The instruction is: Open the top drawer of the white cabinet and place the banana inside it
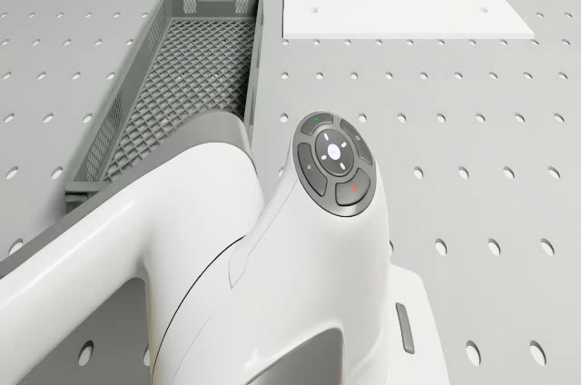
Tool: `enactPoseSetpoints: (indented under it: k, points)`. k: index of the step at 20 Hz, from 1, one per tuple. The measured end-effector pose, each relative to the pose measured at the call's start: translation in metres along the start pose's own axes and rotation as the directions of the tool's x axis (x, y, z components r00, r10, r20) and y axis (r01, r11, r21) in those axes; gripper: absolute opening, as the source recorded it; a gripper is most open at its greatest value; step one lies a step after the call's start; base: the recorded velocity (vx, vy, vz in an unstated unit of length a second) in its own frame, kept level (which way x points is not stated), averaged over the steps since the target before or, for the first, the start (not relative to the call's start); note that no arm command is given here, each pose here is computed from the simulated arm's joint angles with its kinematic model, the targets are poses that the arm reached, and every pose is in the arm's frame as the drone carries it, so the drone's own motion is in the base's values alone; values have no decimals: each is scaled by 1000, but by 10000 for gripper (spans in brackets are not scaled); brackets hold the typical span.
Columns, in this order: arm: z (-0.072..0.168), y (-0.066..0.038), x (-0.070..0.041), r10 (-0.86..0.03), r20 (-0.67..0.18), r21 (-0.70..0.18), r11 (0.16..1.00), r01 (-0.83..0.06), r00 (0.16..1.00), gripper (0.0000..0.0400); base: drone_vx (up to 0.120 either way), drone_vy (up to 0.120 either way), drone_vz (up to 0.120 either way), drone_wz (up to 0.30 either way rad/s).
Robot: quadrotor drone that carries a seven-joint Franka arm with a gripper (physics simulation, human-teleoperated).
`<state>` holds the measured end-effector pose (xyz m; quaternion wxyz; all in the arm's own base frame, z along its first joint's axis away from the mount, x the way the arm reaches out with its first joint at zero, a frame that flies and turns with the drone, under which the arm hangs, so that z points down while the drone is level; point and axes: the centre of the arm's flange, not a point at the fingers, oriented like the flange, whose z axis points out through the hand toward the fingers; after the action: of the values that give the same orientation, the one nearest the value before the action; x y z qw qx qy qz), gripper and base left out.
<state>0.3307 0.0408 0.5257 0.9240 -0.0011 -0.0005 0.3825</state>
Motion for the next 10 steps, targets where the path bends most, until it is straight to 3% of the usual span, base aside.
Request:
enactPoseSetpoints:
  k: [10]
  points:
    - [33,11,11,0,0,0,1000,0,1000,400,0,0,0,0]
